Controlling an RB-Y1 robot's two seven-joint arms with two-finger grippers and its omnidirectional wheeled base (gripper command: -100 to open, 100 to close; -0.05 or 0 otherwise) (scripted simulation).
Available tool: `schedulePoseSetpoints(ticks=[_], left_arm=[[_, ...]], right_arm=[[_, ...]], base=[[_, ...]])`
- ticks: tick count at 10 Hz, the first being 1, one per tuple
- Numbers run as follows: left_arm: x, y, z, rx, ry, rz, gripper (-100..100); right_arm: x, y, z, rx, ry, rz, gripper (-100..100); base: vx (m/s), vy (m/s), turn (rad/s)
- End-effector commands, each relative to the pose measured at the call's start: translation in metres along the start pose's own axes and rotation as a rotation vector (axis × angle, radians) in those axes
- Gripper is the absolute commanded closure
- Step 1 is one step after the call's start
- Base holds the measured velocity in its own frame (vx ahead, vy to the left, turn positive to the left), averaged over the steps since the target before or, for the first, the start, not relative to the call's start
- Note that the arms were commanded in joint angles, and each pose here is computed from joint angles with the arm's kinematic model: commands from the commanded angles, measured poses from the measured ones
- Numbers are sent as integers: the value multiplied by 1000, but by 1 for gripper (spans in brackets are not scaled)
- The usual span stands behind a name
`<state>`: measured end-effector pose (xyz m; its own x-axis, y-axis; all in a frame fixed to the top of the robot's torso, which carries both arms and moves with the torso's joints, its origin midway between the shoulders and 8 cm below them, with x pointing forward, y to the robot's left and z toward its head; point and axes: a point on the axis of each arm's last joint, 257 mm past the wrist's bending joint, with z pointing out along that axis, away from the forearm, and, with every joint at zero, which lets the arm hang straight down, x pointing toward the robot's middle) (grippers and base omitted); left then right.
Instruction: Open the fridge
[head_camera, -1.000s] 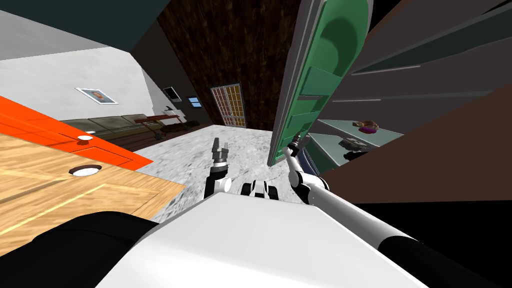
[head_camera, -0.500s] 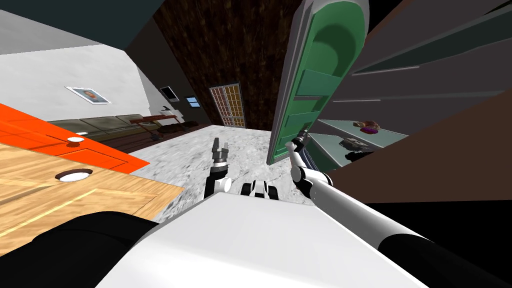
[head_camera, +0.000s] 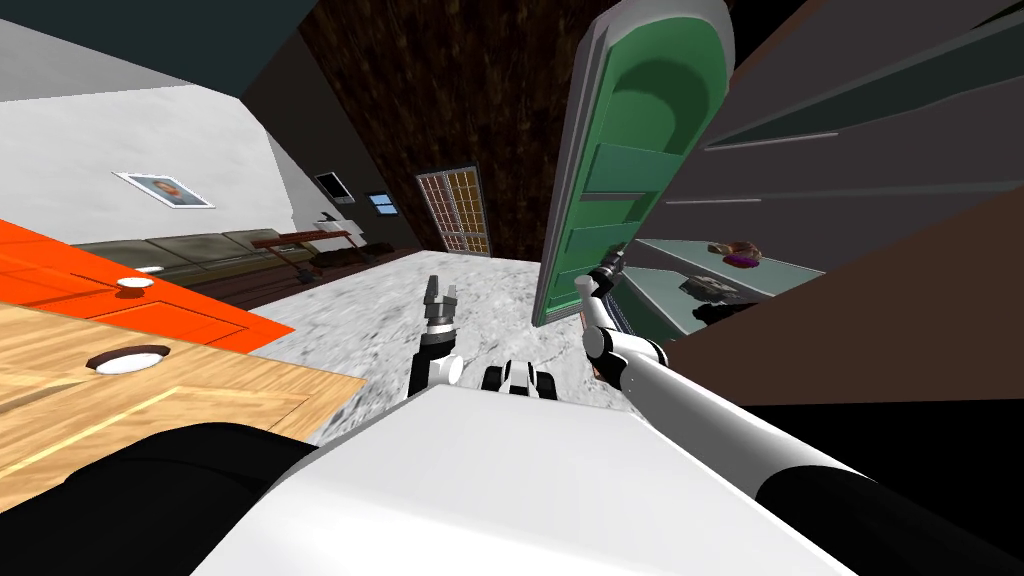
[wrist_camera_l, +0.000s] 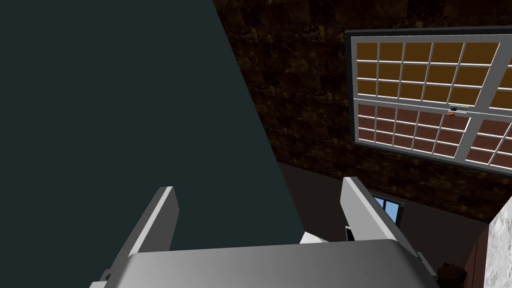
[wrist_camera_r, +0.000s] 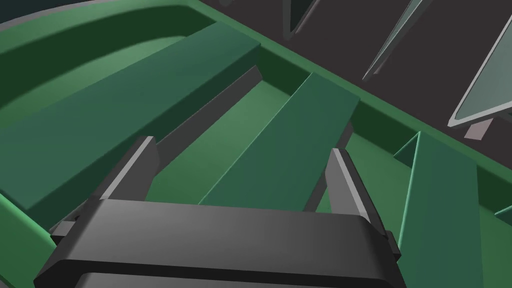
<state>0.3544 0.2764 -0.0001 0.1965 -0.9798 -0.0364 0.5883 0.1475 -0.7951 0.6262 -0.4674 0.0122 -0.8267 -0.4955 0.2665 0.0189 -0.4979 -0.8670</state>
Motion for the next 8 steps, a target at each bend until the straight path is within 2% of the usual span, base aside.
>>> schedulePoseSetpoints(ticks=[1, 2, 3, 4, 5, 6, 7, 8], left_arm=[[0, 0, 0, 0, 0, 0, 0], [0, 0, 0, 0, 0, 0, 0], [0, 0, 0, 0, 0, 0, 0], [0, 0, 0, 0, 0, 0, 0], [0, 0, 0, 0, 0, 0, 0], [0, 0, 0, 0, 0, 0, 0], [0, 0, 0, 0, 0, 0, 0], [0, 0, 0, 0, 0, 0, 0]], right_arm=[[10, -15, 11, -7, 30, -1, -100], [18, -28, 21, -15, 57, 28, -100], [18, -28, 21, -16, 56, 7, -100], [26, -40, 30, -25, 81, 32, -100], [26, -40, 30, -26, 81, 15, -100], [34, -53, 38, -37, 104, 42, -100], [34, -53, 38, -38, 104, 26, -100], [42, -65, 46, -51, 125, 46, -100]], base=[[30, 34, -19], [27, 36, -42], [22, 37, -18], [29, 49, -36], [31, 39, -25], [30, 33, -42], [27, 29, -20], [22, 53, -40]])
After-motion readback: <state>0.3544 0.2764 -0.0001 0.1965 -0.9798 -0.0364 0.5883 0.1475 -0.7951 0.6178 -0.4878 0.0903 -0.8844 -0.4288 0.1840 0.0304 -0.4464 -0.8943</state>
